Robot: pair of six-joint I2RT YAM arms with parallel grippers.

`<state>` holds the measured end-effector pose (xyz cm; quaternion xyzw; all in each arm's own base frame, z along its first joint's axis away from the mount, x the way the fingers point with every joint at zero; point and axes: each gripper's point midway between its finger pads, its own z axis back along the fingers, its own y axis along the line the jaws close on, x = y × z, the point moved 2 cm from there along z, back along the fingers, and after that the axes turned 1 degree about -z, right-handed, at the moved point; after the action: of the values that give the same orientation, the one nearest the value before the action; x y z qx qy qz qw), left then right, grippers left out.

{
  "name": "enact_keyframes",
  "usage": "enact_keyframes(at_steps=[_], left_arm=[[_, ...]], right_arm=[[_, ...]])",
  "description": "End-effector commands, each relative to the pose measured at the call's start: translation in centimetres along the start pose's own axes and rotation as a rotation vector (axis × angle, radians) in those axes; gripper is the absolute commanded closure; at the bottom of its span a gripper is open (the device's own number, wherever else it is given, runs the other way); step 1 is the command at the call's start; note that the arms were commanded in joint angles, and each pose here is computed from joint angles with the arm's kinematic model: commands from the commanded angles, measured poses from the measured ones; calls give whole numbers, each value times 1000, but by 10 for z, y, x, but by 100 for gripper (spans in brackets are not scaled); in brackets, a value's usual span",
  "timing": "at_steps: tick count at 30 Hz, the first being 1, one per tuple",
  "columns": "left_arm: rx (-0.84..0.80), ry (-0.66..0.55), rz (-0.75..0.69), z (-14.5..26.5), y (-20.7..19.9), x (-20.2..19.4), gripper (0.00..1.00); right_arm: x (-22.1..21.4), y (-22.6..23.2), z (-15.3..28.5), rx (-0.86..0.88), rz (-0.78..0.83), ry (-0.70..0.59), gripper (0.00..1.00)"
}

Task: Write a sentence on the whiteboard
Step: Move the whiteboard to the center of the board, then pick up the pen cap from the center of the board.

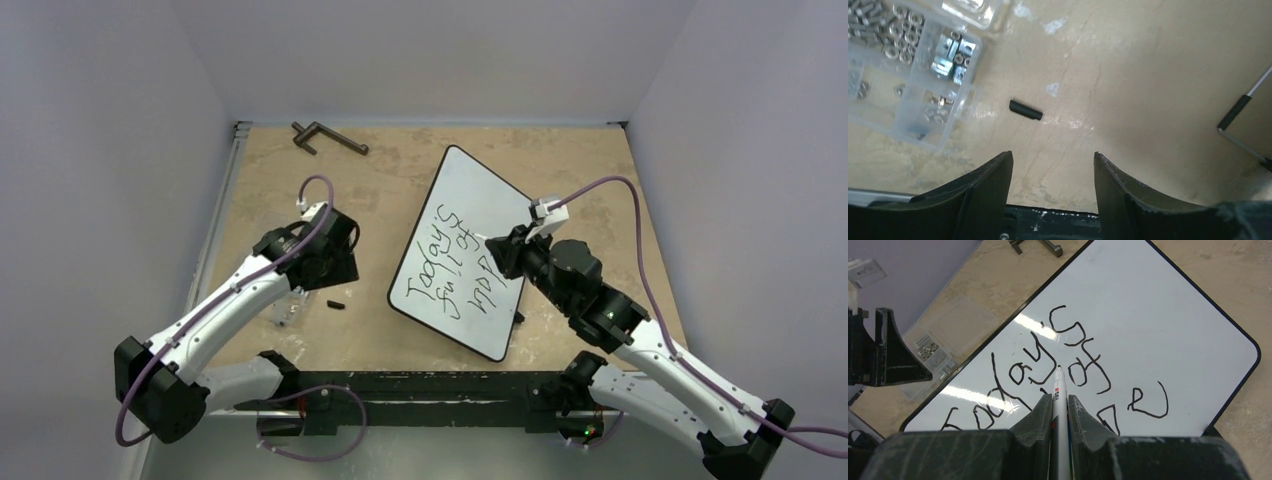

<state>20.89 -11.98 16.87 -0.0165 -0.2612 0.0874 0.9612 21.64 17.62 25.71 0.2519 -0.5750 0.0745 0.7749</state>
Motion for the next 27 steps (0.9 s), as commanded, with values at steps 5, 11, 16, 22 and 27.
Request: enact_keyframes(at_steps=[5, 11, 16, 22, 27], left_arm=[[0, -65, 424, -20, 26, -26, 43], [23, -88, 690, -27, 44, -37, 17], [78, -125, 792, -32, 58, -40, 17], [189, -99, 914, -44, 64, -47, 35], [252, -57, 946, -58, 61, -52, 38]], right_arm=[[28, 11, 9, 46, -27, -67, 100], [27, 11, 12, 49, -33, -64, 100], [26, 10, 13, 45, -33, -61, 100], [25, 10, 11, 47, -33, -55, 100], [23, 9, 10, 41, -30, -52, 100]])
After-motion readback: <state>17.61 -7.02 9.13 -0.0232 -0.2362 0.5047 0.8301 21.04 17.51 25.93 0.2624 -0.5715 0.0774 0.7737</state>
